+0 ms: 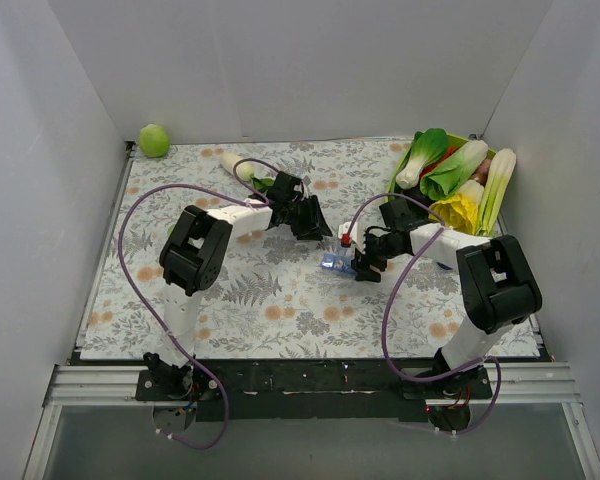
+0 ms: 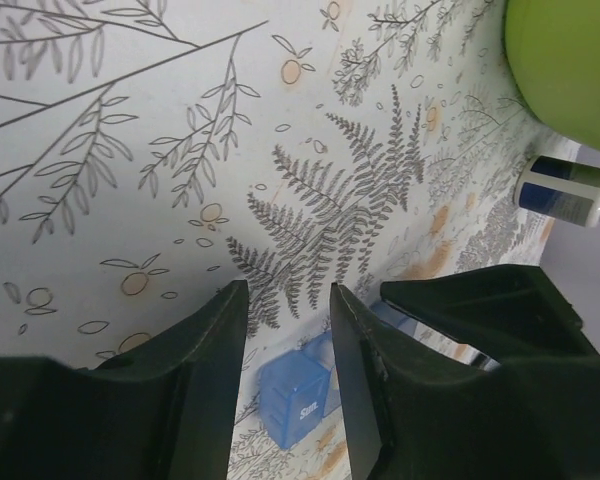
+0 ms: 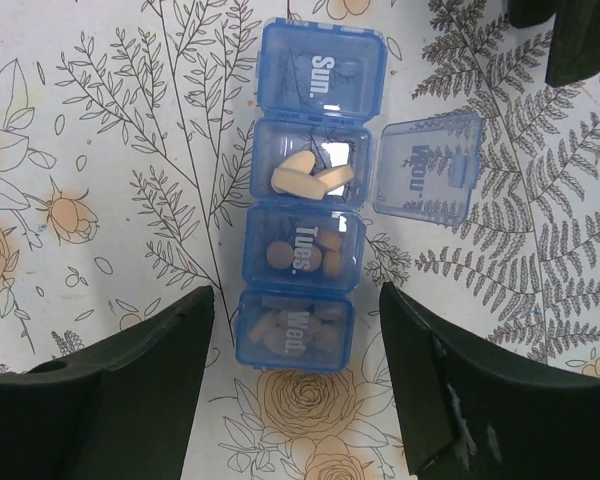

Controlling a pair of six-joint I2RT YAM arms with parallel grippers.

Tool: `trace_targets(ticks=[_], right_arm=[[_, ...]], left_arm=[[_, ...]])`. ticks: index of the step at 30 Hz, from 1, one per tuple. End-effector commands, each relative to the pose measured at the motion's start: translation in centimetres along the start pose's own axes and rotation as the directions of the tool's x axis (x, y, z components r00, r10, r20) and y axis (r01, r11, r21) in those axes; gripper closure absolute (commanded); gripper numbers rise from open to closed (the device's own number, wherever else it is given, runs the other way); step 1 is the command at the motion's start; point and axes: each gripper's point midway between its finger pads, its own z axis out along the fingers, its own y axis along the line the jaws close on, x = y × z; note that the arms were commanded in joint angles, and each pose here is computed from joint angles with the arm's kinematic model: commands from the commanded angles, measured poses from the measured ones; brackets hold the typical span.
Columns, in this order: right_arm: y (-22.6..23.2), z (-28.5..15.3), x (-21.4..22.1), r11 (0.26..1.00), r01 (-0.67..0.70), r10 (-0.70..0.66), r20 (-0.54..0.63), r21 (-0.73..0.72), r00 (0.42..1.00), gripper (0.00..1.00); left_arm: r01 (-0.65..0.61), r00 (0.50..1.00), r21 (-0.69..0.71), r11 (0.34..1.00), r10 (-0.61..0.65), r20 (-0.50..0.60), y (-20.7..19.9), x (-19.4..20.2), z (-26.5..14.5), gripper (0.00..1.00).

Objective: Sort the pills into containers

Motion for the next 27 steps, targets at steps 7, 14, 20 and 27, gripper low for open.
trace_targets(ticks=[7,14,20,27], right_arm=[[0.1,0.9,0.2,1.000,0.007,-0.007,-0.002,-0.017,1.000,0.41],[0.5,1.0,0.4,0.999,0.018,-0.018,-0.007,-0.035,1.000,0.56],[0.6,1.2,0.6,0.999,0.010,-0.011,-0.015,-0.046,1.000,0.62],[0.4,1.3,0.6,0.999,-0.002,0.002,-0.017,-0.048,1.000,0.66]], left_arm=[[-0.017,0.997,0.223,0.975,0.032,-0.064,-4.1,0.4,-0.5,0.68],[-0.018,0.994,0.302,0.953,0.050,-0.099,-5.3,1.6,-0.5,0.69],[-0.026,0.989,0.325,0.945,0.071,-0.127,-5.7,2.6,-0.8,0.75],[-0.044,0.981,0.384,0.922,0.112,-0.156,-6.3,3.5,-1.6,0.92]])
